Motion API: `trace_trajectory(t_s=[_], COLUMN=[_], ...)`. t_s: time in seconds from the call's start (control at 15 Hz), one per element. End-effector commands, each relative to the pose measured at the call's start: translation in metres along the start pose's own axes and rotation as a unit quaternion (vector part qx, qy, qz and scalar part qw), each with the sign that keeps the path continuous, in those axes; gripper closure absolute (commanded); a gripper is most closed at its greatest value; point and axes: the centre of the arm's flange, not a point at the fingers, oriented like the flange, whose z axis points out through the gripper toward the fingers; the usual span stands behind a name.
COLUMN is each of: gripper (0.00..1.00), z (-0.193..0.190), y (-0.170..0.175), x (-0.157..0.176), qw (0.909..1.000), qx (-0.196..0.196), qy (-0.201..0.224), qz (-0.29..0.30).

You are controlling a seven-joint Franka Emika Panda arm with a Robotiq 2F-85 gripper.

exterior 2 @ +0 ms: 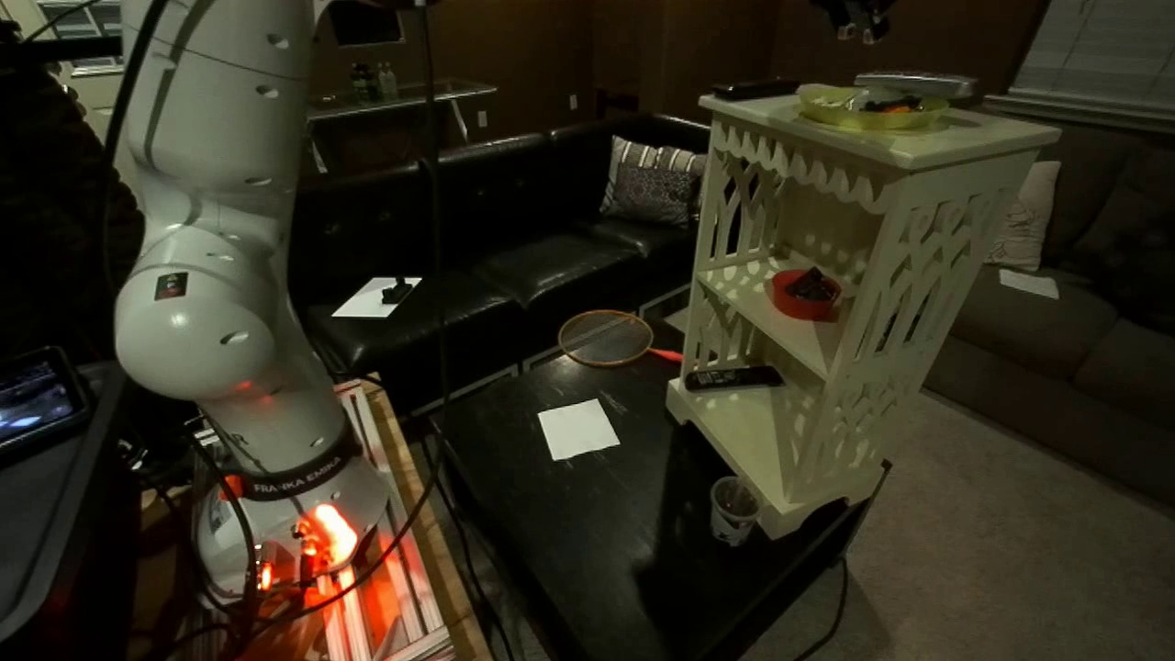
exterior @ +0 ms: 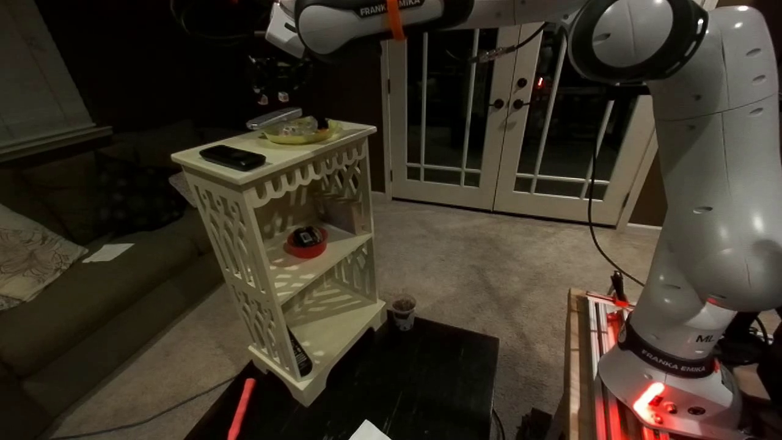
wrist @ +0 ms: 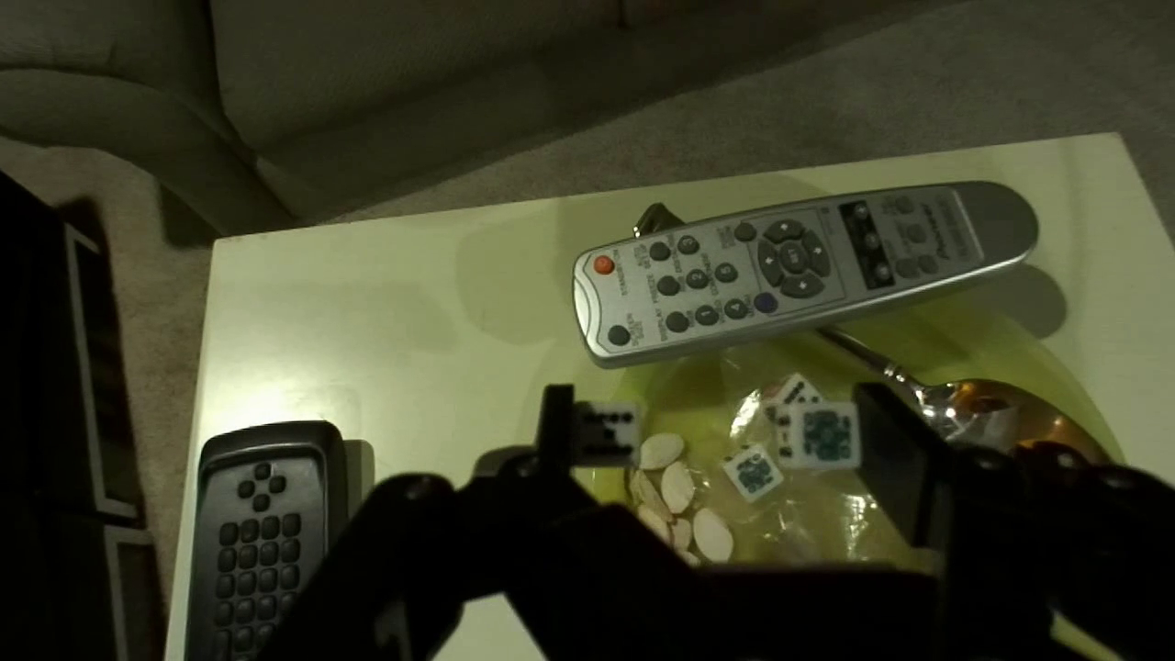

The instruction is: Put the white object on the white plate on top of the shelf.

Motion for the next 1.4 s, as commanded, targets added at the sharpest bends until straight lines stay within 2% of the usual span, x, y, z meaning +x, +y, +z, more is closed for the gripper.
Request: trace_trajectory(t_s=[0.0,1.33], gripper=[0.18,0.17], z=[0.0,0.015], y=[0.0,0.0], x=[0.0,0.006], qw=[1.0,0.9999], qx=[0.0,0.002], qy=[0.0,0.011], qz=[0.003,0.002])
